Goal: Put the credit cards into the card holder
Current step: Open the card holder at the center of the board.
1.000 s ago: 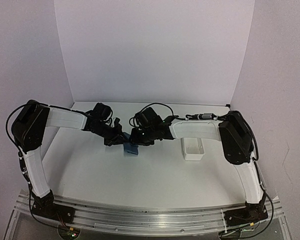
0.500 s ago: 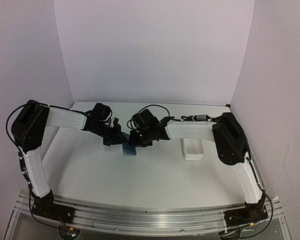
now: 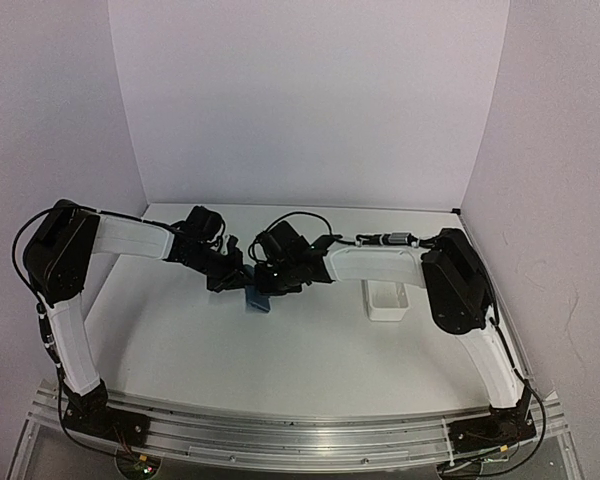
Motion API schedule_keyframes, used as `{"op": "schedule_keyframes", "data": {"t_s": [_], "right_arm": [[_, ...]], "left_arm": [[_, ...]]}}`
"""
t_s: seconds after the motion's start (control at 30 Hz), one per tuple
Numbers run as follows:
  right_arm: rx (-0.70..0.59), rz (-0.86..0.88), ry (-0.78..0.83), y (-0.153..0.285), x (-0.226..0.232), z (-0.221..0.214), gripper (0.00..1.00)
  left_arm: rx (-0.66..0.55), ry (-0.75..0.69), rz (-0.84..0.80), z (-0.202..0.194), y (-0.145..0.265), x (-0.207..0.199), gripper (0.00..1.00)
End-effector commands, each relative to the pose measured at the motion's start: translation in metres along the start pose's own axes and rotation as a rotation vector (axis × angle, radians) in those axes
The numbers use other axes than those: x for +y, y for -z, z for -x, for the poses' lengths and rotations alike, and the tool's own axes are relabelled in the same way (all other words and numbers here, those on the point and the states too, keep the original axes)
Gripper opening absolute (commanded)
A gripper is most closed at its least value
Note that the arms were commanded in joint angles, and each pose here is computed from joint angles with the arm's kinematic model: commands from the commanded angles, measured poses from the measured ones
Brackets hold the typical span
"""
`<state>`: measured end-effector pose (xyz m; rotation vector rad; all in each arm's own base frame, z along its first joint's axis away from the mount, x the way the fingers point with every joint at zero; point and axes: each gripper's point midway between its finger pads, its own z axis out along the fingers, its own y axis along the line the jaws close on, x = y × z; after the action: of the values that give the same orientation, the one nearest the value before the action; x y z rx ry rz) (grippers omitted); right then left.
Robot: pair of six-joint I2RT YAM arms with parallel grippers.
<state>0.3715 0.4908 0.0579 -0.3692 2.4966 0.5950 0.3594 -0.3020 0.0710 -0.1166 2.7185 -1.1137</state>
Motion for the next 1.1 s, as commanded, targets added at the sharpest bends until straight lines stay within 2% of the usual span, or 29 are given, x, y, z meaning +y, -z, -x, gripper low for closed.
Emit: {"op": "schedule_keyframes", "data": {"t_s": [0.0, 0.17, 0.33, 0.47, 0.6, 0.67, 0.77, 0.83, 0.97, 1.07], "right_arm": [[0.049, -0.157, -0.003, -0.006, -0.047, -0.015, 0.00], [0.024, -0.230, -0.029, 0.012, -0.082, -0.004, 0.00], [0.016, -0.252, -0.034, 0.025, -0.098, 0.003, 0.00], [0.020, -0.210, -0.006, 0.032, -0.090, 0.007, 0.00], [0.010, -0.115, 0.055, 0.051, -0.071, 0.025, 0.02], [-0.021, -0.070, 0.107, 0.072, -0.060, 0.037, 0.20], [-0.023, 0.124, 0.194, 0.096, -0.022, 0.042, 0.61], [-0.030, 0.260, 0.203, 0.105, 0.002, 0.043, 0.78], [-0.051, 0.408, 0.173, 0.104, 0.021, 0.041, 0.82], [-0.036, 0.456, 0.141, 0.094, 0.018, 0.036, 0.80]], "left_arm": [[-0.023, -0.092, -0.101, 0.009, 0.014, -0.040, 0.00], [-0.033, -0.131, -0.071, 0.008, 0.019, -0.038, 0.00], [-0.049, -0.160, -0.044, 0.009, 0.024, -0.034, 0.00], [-0.053, -0.202, -0.057, 0.010, 0.024, -0.037, 0.00], [-0.097, -0.349, -0.068, 0.015, 0.032, -0.046, 0.00], [-0.146, -0.445, -0.043, 0.024, 0.041, -0.051, 0.00], [-0.225, -0.566, -0.024, 0.037, 0.057, -0.063, 0.00], [-0.257, -0.616, -0.040, 0.039, 0.065, -0.073, 0.00], [-0.292, -0.686, -0.146, 0.030, 0.082, -0.096, 0.00], [-0.310, -0.725, -0.206, 0.025, 0.094, -0.110, 0.00]]}}
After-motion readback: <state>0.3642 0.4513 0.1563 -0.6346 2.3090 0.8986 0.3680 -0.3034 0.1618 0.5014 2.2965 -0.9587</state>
